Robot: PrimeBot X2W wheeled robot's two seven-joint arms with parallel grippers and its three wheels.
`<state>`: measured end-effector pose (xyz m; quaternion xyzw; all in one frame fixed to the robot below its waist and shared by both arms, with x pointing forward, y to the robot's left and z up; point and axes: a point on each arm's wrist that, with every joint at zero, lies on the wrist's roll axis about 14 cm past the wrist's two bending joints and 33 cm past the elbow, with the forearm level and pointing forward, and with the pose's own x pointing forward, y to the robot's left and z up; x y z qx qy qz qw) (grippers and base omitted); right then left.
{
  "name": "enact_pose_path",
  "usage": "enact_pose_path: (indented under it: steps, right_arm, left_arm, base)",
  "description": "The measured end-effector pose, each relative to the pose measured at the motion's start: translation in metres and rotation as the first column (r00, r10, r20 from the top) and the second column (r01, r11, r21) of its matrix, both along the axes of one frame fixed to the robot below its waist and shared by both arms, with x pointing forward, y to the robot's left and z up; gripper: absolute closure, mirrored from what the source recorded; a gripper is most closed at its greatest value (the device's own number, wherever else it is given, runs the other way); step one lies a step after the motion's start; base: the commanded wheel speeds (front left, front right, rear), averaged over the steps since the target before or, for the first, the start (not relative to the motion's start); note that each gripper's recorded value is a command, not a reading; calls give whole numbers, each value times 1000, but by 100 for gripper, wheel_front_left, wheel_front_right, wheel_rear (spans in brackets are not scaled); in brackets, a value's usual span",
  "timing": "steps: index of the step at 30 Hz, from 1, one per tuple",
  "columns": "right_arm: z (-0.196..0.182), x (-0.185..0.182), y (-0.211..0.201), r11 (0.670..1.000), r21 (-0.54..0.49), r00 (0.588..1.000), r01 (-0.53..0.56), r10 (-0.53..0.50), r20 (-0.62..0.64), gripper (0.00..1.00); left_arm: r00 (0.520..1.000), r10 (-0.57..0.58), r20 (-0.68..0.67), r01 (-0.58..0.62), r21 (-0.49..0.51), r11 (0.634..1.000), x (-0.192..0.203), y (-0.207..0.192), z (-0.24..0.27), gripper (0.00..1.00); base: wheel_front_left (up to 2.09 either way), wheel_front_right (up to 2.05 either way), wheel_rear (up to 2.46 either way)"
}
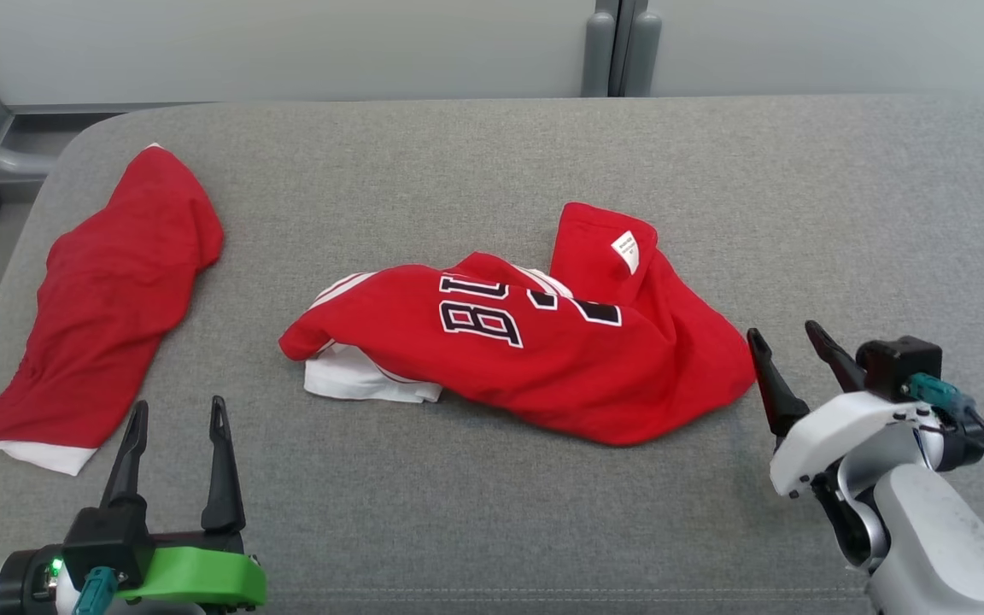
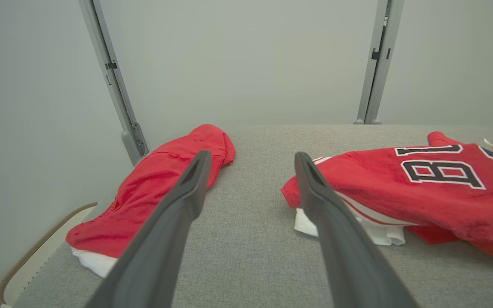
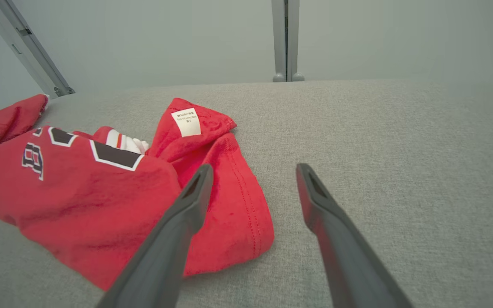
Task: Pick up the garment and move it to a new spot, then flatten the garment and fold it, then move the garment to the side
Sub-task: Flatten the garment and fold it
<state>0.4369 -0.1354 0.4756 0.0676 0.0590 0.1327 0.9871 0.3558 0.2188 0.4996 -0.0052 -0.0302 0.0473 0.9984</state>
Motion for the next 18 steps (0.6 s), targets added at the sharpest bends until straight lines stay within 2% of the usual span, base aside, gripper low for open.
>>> enact_pose_path:
  steps: [8,18]
  right_arm:
    - [-15,28,17,990,-88,980,-107,91,-175,0]
    - [-40,49,28,976,-136,931,-170,114,-348,0]
  left_arm:
    - [1000,-11,-9,11,6,1000,1,-1,-2,0]
    - [1000,-11,-19,11,5,1000,3,0,-5,0]
  base:
    - [0,0,0]
    - [0,0,0]
